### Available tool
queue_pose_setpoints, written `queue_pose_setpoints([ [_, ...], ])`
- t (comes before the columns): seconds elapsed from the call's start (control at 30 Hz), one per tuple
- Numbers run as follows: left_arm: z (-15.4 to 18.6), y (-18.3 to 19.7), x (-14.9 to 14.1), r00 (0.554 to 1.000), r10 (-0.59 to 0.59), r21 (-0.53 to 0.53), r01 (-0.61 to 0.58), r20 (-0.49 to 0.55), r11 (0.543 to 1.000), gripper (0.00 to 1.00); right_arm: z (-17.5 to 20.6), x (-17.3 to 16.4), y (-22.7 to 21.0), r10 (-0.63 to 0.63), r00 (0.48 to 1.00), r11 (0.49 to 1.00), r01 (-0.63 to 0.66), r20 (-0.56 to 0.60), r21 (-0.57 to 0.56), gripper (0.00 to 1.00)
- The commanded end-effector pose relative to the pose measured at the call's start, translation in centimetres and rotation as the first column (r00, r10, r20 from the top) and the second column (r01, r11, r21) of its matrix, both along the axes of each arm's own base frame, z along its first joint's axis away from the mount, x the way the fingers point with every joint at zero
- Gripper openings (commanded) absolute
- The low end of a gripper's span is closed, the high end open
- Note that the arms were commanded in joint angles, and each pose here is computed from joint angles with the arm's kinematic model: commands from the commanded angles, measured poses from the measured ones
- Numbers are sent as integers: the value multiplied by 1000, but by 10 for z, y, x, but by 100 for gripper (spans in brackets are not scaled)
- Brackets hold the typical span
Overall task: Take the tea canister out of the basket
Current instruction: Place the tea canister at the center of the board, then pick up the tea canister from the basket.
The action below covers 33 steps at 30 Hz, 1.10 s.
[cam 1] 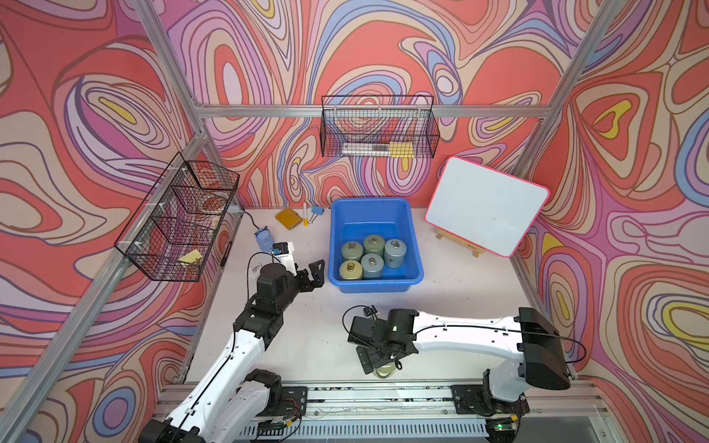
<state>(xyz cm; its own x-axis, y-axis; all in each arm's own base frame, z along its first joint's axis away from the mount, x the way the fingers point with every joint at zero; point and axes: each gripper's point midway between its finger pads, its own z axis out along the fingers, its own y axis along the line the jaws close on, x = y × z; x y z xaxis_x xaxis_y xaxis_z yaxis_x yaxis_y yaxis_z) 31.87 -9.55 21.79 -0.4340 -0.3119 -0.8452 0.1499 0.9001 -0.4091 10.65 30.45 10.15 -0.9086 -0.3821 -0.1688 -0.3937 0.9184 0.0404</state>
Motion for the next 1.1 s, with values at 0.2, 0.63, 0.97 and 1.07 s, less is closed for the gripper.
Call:
queue_pose_setpoints([
  [0.2, 7, 0, -5, 1000, -9, 3, 9, 6, 1000, 99, 67, 43, -11, -31, 989, 995, 17, 142, 99, 98],
  [0.63, 23, -34, 8, 975, -159, -46, 154, -157, 987, 99, 118, 142, -103, -247, 922, 958, 186, 298, 218, 98],
  [0.97, 20, -72, 11, 914, -243, 67, 278, -325, 958, 99, 134, 202, -163, -349, 794, 937, 285, 497, 202, 98],
  [1.07, 12, -86, 12, 886, -253, 131, 325, -389, 937, 98, 137, 218, -176, -366, 753, 931, 296, 546, 216, 98],
])
